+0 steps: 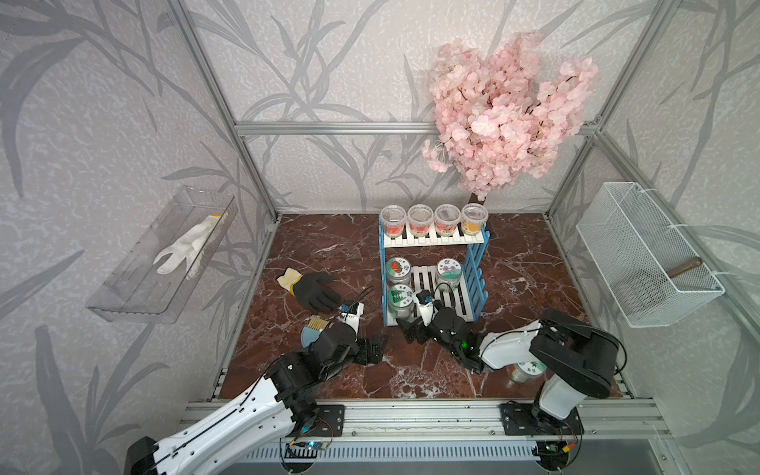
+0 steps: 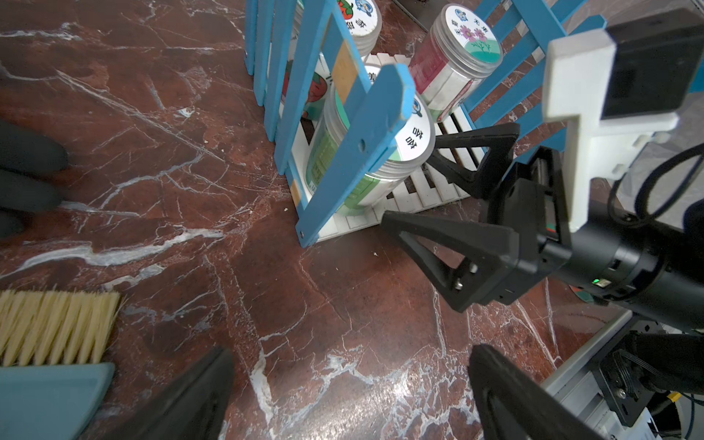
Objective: Place the seed container on the shelf
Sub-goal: Place the seed jar on the shelf, then move the seed jar to the center of the board.
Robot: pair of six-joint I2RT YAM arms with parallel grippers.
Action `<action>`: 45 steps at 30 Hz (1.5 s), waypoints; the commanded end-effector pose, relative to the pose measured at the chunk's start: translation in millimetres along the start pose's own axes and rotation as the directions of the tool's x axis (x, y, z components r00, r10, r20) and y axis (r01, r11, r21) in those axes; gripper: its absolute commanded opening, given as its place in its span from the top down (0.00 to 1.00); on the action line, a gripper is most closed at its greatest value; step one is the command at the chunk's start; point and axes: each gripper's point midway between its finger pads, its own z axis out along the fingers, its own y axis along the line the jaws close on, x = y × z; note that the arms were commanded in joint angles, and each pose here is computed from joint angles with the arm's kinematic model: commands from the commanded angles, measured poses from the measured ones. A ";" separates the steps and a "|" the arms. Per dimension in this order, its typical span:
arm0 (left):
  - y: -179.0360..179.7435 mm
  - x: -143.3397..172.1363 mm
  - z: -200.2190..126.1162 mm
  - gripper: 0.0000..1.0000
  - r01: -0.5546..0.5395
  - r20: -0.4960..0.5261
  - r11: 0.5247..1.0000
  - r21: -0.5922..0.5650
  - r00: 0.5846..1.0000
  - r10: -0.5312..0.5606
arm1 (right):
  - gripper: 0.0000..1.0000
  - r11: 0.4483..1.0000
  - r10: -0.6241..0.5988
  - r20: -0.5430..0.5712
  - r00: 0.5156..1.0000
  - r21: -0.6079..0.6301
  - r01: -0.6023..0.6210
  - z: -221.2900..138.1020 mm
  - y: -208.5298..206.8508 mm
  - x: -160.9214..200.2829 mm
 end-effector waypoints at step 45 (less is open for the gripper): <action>-226.6 -29.1 45.4 0.00 -0.399 0.044 0.761 0.512 0.896 0.441 | 0.01 0.522 0.683 -0.118 0.720 0.769 -0.369 -274.8 -129.1 26.0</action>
